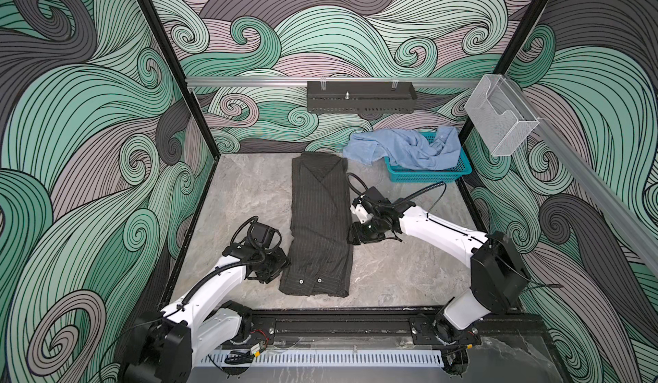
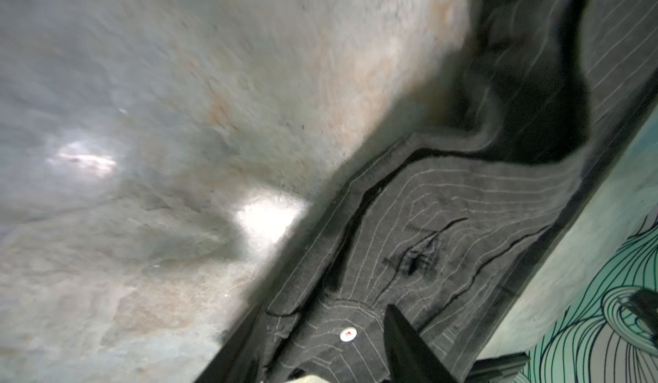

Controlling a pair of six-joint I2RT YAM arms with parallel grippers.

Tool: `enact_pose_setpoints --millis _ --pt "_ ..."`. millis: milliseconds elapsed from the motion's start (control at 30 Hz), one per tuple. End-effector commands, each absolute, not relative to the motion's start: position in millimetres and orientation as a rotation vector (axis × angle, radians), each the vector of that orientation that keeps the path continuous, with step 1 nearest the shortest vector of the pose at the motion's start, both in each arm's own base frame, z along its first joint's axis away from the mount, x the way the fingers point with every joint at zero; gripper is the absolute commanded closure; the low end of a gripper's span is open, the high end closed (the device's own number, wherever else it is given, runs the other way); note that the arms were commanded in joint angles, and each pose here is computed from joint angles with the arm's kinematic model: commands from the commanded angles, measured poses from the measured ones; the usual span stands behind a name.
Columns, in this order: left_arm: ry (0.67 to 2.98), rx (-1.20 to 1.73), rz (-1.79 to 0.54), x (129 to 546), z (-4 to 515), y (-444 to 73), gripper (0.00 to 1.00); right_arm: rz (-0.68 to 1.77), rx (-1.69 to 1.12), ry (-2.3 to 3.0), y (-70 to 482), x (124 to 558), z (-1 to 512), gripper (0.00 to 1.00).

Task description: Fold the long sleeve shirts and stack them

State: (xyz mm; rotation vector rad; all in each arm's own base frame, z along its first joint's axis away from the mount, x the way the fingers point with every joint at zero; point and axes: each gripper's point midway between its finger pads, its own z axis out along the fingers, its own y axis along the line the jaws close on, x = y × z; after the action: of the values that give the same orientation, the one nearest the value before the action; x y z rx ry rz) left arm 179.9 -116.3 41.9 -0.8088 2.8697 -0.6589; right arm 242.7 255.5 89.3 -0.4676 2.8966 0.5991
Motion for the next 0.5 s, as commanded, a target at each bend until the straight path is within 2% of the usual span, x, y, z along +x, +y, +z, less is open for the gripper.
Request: enact_pose_setpoints --millis 0,100,233,367,467 --pt "2.874 -0.717 -0.781 182 46 -130 0.46 0.626 -0.413 2.832 250 243 106 0.42" --pt "2.833 -0.699 -0.786 184 45 -128 0.44 0.586 -0.420 2.827 240 238 110 0.42" --pt "2.887 -0.708 -0.730 179 34 -125 0.45 0.585 -0.424 2.816 235 232 115 0.42" --pt "2.966 -0.745 -0.758 166 18 -130 0.57 0.587 -0.418 2.817 232 228 115 0.42" --pt "2.967 -0.775 -0.793 157 13 -132 0.60 0.582 -0.410 2.822 228 223 113 0.42"
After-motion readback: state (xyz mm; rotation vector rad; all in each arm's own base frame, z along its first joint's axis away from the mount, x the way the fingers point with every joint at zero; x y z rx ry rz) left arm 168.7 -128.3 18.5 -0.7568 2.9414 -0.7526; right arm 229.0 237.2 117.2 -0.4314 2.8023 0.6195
